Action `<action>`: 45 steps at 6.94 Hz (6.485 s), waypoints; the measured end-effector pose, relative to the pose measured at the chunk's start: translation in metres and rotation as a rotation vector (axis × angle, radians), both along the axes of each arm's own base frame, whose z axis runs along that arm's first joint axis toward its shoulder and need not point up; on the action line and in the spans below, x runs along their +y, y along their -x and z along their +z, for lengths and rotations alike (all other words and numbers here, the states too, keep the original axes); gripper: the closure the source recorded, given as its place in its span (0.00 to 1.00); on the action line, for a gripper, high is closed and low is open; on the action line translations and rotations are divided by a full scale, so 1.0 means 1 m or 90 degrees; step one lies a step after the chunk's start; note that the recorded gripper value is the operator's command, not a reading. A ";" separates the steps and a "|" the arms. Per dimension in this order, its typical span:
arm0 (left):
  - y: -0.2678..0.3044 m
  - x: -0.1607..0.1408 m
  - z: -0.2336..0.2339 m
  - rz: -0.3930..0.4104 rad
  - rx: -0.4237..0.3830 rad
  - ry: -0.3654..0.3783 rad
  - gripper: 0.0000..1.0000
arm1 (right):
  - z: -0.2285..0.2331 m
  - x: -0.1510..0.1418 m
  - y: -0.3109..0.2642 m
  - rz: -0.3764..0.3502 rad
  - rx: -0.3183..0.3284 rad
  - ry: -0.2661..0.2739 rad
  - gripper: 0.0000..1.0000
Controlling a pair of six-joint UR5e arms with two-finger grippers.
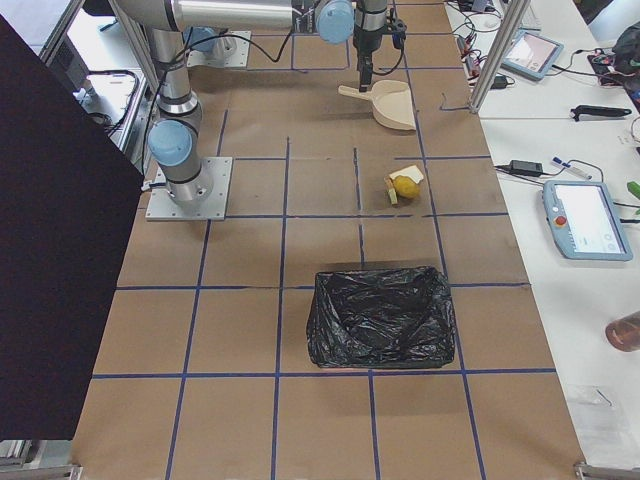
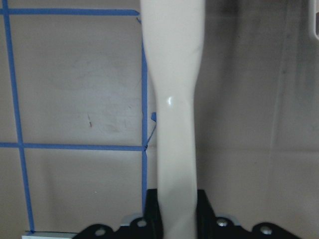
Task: Sweep and dump trash in nearest bin
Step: 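Carry the brush toward the dustpan with the left gripper, then grasp the cream dustpan handle with the right gripper, then carry the dustpan past the trash, setting it down farther along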
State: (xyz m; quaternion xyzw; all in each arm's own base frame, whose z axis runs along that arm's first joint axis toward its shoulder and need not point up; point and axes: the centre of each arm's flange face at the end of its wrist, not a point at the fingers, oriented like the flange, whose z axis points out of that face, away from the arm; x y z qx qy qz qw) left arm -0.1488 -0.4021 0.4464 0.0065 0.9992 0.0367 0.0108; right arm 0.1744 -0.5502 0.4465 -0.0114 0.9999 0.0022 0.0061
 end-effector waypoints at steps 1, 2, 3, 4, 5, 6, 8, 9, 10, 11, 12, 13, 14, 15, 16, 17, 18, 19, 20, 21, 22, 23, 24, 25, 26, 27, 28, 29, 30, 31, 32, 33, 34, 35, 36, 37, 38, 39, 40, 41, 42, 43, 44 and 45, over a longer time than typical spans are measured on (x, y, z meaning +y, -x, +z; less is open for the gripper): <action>-0.004 -0.001 -0.004 -0.002 0.000 -0.006 1.00 | -0.008 -0.002 -0.019 0.017 0.001 0.007 0.00; -0.006 0.000 -0.005 -0.003 0.000 -0.012 1.00 | -0.020 -0.004 -0.040 0.032 0.003 0.007 0.00; -0.007 0.002 -0.004 -0.004 -0.004 -0.021 1.00 | -0.036 -0.006 -0.063 0.035 0.003 0.001 0.00; -0.008 0.002 -0.002 -0.004 -0.013 -0.030 1.00 | -0.055 -0.007 -0.089 0.039 0.004 -0.003 0.00; -0.009 0.003 -0.002 -0.002 -0.022 -0.034 1.00 | -0.073 -0.005 -0.113 0.043 0.004 -0.009 0.00; -0.009 0.004 -0.001 -0.001 -0.025 -0.035 1.00 | -0.089 -0.004 -0.134 0.041 0.004 -0.014 0.00; -0.009 0.006 -0.005 0.000 -0.029 -0.043 1.00 | -0.124 -0.003 -0.169 0.034 0.002 -0.017 0.00; -0.009 0.006 -0.009 0.000 -0.030 -0.048 1.00 | -0.142 -0.003 -0.184 0.029 0.002 -0.017 0.00; -0.009 0.006 -0.012 0.000 -0.030 -0.051 1.00 | -0.158 -0.004 -0.195 0.024 0.003 -0.017 0.00; -0.009 0.006 -0.012 0.000 -0.034 -0.051 1.00 | -0.175 -0.006 -0.201 0.022 0.006 -0.020 0.00; -0.011 0.006 -0.011 -0.003 -0.046 -0.048 1.00 | -0.188 -0.010 -0.202 0.022 0.009 -0.018 0.00; -0.012 0.006 -0.010 -0.007 -0.064 -0.046 1.00 | -0.197 -0.014 -0.202 0.021 0.009 -0.010 0.00; -0.011 0.007 -0.010 -0.011 -0.075 -0.044 1.00 | -0.202 -0.019 -0.202 0.018 0.007 -0.002 0.00; -0.011 0.007 -0.011 -0.013 -0.080 -0.044 1.00 | -0.205 -0.022 -0.202 0.016 0.006 0.004 0.01; -0.011 0.007 -0.012 -0.013 -0.083 -0.046 1.00 | -0.207 -0.023 -0.201 0.014 0.006 0.006 0.02; -0.010 0.007 -0.012 -0.014 -0.082 -0.046 1.00 | -0.208 -0.024 -0.200 0.012 0.007 0.006 0.09; -0.008 0.008 -0.013 -0.015 -0.079 -0.046 1.00 | -0.209 -0.025 -0.198 0.010 0.009 0.006 0.18; -0.006 0.008 -0.013 -0.017 -0.076 -0.047 1.00 | -0.209 -0.026 -0.197 0.008 0.010 0.007 0.24; -0.005 0.009 -0.013 -0.018 -0.075 -0.047 1.00 | -0.209 -0.026 -0.197 0.008 0.010 0.009 0.38; -0.004 0.009 -0.013 -0.019 -0.073 -0.048 1.00 | -0.208 -0.027 -0.197 0.007 0.010 0.010 0.52; -0.003 0.009 -0.014 -0.018 -0.068 -0.048 1.00 | -0.208 -0.027 -0.197 0.007 0.010 0.011 0.66; -0.002 0.010 -0.015 -0.018 -0.064 -0.050 1.00 | -0.208 -0.027 -0.197 0.007 0.011 0.011 0.80; -0.002 0.011 -0.016 -0.017 -0.061 -0.052 1.00 | -0.208 -0.027 -0.197 0.007 0.011 0.011 0.92; -0.002 0.012 -0.017 -0.017 -0.060 -0.052 1.00 | -0.208 -0.028 -0.196 0.006 0.011 0.011 0.95; -0.002 0.013 -0.017 -0.018 -0.059 -0.052 1.00 | -0.206 -0.029 -0.196 0.005 0.010 0.013 0.96; -0.002 0.014 -0.017 -0.018 -0.060 -0.052 1.00 | -0.202 -0.032 -0.192 0.002 0.009 0.017 0.97; -0.002 0.013 -0.018 -0.017 -0.058 -0.053 1.00 | -0.196 -0.037 -0.184 -0.007 0.007 0.021 0.97; -0.001 0.013 -0.019 -0.015 -0.050 -0.055 1.00 | -0.184 -0.044 -0.171 -0.019 0.004 0.029 0.97; 0.000 0.012 -0.019 -0.014 -0.044 -0.056 1.00 | -0.166 -0.049 -0.159 -0.029 0.001 0.038 0.97; 0.000 0.012 -0.020 -0.013 -0.040 -0.056 1.00 | -0.148 -0.050 -0.147 -0.037 0.000 0.039 0.97; 0.000 0.012 -0.020 -0.013 -0.039 -0.057 1.00 | -0.136 -0.051 -0.135 -0.042 0.000 0.037 0.97; 0.001 0.012 -0.020 -0.013 -0.035 -0.057 1.00 | -0.128 -0.050 -0.124 -0.035 0.002 0.031 0.97; 0.002 0.012 -0.019 -0.012 -0.028 -0.056 1.00 | -0.119 -0.050 -0.108 -0.016 0.006 0.022 0.97; 0.003 0.013 -0.019 -0.011 -0.022 -0.056 1.00 | -0.108 -0.052 -0.079 0.011 0.010 0.009 0.97; 0.003 0.012 -0.019 -0.010 -0.020 -0.056 1.00 | -0.095 -0.054 -0.044 0.042 0.012 -0.003 0.97; 0.004 0.012 -0.019 -0.010 -0.019 -0.056 1.00 | -0.085 -0.052 -0.007 0.075 0.013 -0.011 0.97; 0.004 0.012 -0.019 -0.011 -0.018 -0.056 1.00 | -0.078 -0.045 0.030 0.116 0.021 -0.016 0.97; 0.004 0.012 -0.019 -0.011 -0.018 -0.057 1.00 | -0.074 -0.034 0.071 0.165 0.035 -0.021 0.97; 0.004 0.012 -0.020 -0.011 -0.017 -0.057 1.00 | -0.071 -0.020 0.115 0.212 0.043 -0.025 0.97; 0.005 0.011 -0.020 -0.011 -0.014 -0.057 1.00 | -0.069 -0.005 0.159 0.252 0.043 -0.030 0.97; 0.006 0.009 -0.020 -0.011 -0.008 -0.057 1.00 | -0.067 0.008 0.199 0.296 0.040 -0.034 0.97; 0.007 0.007 -0.021 -0.011 -0.004 -0.058 1.00 | -0.067 0.016 0.230 0.345 0.036 -0.038 0.97; 0.010 0.004 -0.022 -0.011 0.004 -0.058 1.00 | -0.069 0.021 0.257 0.413 0.031 -0.042 0.97; 0.015 -0.005 -0.024 -0.015 0.014 -0.057 1.00 | -0.070 0.022 0.280 0.488 0.033 -0.038 0.97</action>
